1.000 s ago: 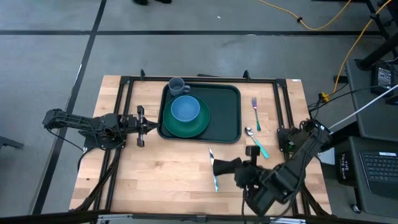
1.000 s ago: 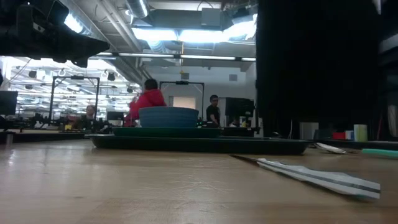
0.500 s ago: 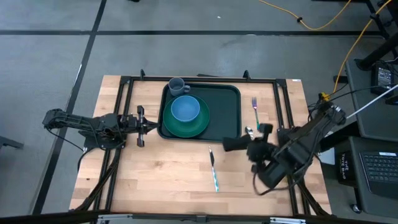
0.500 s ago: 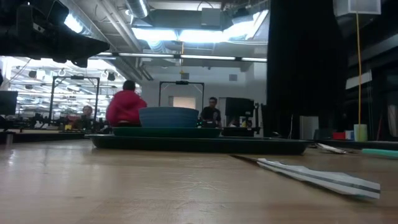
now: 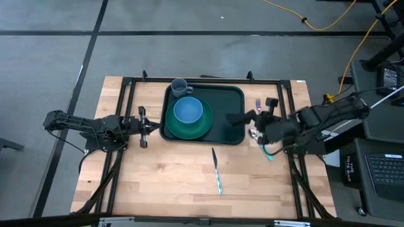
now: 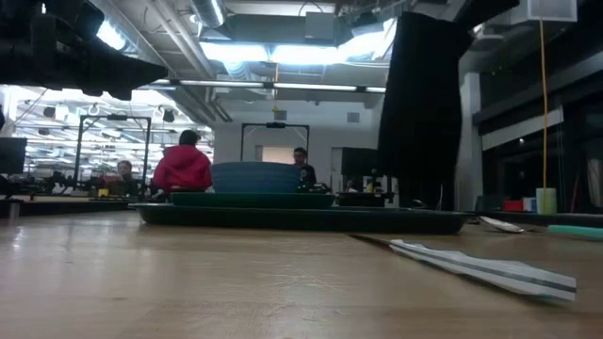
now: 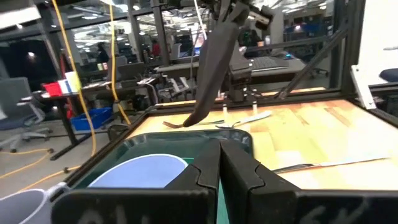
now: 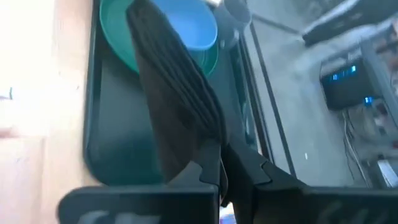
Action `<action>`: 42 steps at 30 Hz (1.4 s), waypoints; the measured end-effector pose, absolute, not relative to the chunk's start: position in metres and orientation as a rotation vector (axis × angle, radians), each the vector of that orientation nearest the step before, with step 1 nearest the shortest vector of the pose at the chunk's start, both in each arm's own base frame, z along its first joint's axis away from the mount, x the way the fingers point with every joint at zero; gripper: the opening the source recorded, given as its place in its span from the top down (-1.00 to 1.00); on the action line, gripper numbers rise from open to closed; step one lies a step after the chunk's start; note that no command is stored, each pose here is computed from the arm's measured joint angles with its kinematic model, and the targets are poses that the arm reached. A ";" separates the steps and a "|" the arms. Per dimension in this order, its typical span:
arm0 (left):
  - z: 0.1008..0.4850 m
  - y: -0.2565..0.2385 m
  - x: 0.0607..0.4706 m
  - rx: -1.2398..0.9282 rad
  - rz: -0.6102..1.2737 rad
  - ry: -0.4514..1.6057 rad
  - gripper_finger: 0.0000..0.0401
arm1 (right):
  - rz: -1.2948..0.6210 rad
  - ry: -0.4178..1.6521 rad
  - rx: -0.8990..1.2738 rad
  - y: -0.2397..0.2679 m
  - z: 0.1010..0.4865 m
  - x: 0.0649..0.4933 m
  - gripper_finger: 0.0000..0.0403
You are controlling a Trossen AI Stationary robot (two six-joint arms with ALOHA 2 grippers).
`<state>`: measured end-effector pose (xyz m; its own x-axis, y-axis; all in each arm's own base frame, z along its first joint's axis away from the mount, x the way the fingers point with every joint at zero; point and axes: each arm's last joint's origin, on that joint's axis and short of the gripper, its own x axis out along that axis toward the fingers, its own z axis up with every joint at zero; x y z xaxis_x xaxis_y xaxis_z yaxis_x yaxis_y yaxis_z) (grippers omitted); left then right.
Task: Set up tray
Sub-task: Put the black napkin on the green serving tray to the right of the green plate
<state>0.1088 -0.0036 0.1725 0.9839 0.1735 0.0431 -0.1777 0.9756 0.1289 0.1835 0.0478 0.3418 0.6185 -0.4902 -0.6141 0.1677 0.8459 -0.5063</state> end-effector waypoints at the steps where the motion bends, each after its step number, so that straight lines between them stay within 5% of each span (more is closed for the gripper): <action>1: 0.173 -0.003 0.109 0.135 0.188 -0.031 0.98 | -0.387 0.795 -0.425 0.042 0.342 0.182 0.94; 22: 0.173 -0.002 0.109 0.063 0.216 -0.036 0.98 | -0.342 0.791 -0.604 0.011 0.330 0.202 0.94; 35: 0.173 -0.002 0.109 0.064 0.217 -0.036 0.98 | -0.399 0.954 -0.737 -0.065 0.307 0.242 0.94; 42: 0.173 -0.002 0.109 0.056 0.216 -0.037 0.98 | -0.299 1.067 -0.628 -0.097 0.274 0.259 0.94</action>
